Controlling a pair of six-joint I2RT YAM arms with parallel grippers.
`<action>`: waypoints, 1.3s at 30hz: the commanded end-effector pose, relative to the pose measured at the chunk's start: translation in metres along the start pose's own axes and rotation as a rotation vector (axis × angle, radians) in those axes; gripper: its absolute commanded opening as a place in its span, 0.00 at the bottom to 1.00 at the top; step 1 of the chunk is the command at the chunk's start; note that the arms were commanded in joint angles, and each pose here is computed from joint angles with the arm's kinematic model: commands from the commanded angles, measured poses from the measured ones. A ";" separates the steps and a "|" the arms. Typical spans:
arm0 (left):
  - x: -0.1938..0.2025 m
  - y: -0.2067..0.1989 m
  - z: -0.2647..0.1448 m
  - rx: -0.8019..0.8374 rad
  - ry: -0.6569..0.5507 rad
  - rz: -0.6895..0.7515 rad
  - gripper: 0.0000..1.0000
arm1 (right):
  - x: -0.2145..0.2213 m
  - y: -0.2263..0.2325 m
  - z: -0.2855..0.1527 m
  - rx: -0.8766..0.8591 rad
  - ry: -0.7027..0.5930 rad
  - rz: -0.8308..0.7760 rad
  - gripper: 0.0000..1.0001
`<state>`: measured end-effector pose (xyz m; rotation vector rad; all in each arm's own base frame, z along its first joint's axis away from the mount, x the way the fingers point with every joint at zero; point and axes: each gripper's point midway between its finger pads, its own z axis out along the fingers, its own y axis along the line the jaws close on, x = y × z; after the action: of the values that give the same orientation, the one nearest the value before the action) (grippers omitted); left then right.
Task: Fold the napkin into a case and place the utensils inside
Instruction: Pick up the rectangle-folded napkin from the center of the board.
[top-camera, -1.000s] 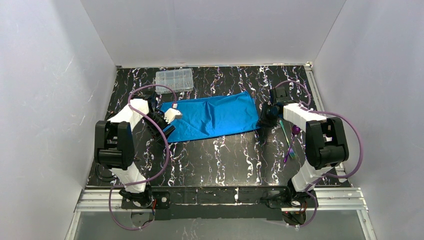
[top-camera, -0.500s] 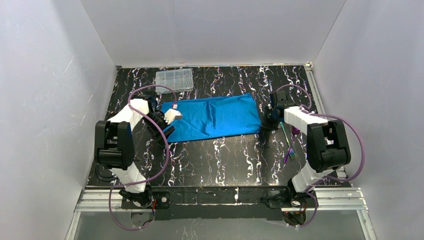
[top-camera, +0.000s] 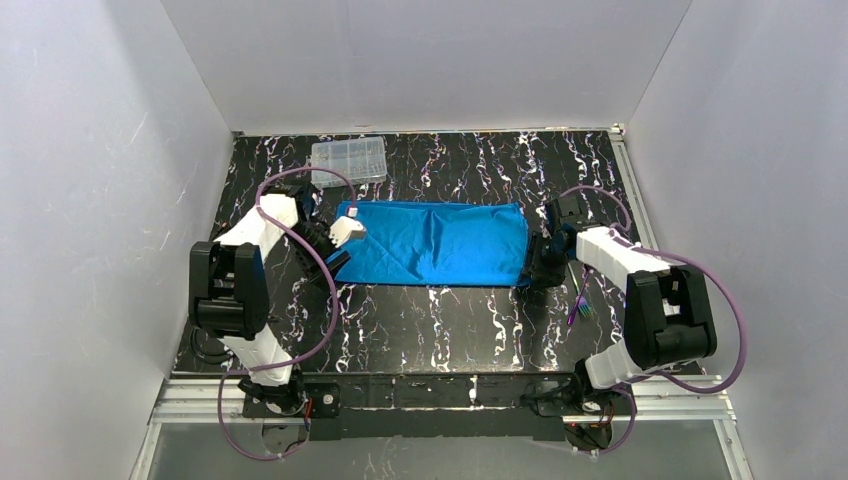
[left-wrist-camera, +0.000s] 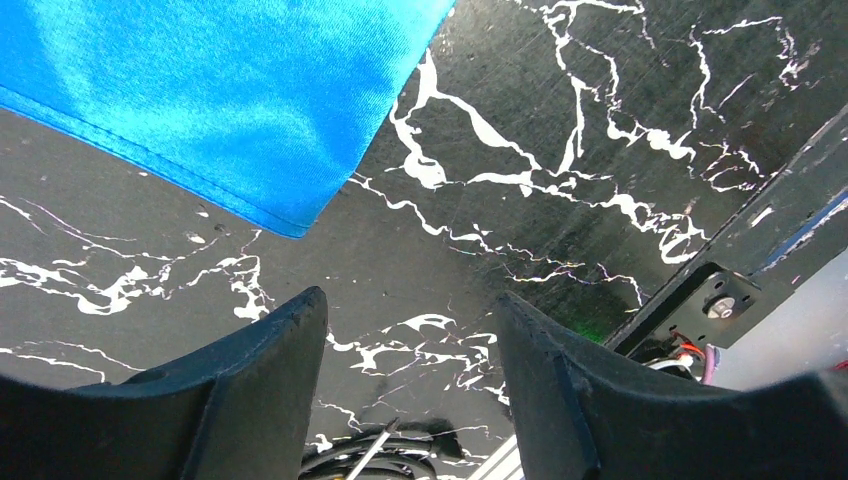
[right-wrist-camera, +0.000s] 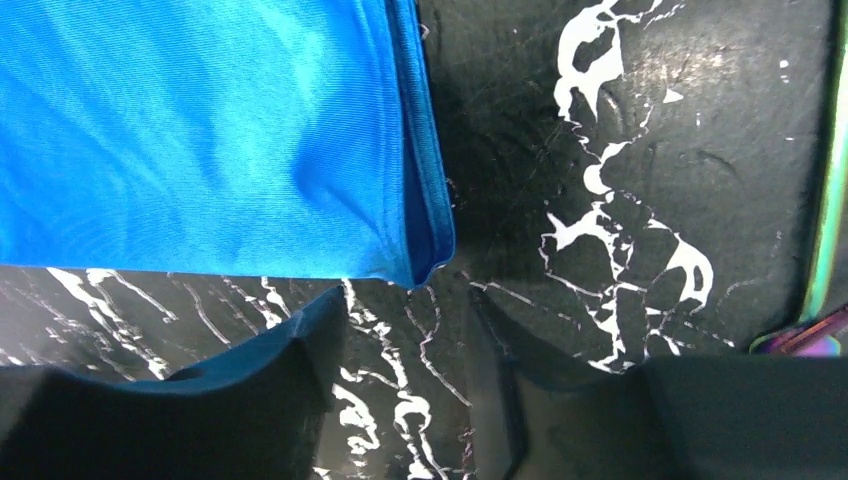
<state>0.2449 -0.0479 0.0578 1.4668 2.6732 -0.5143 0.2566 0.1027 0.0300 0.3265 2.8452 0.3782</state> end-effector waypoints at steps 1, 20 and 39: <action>-0.022 -0.011 -0.017 0.019 -0.071 0.044 0.61 | -0.042 0.022 -0.034 -0.042 -0.092 -0.038 0.63; -0.083 0.017 0.007 -0.054 -0.066 0.058 0.51 | -0.166 0.042 0.026 -0.300 -0.157 0.128 0.85; -0.052 0.048 0.059 -0.151 0.111 0.129 0.48 | -0.182 0.081 0.031 -0.652 -0.193 0.232 0.82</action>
<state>0.3159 -0.1019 0.0178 1.5296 2.5985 -0.3355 0.4330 0.1321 0.0485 0.5650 2.4670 1.0691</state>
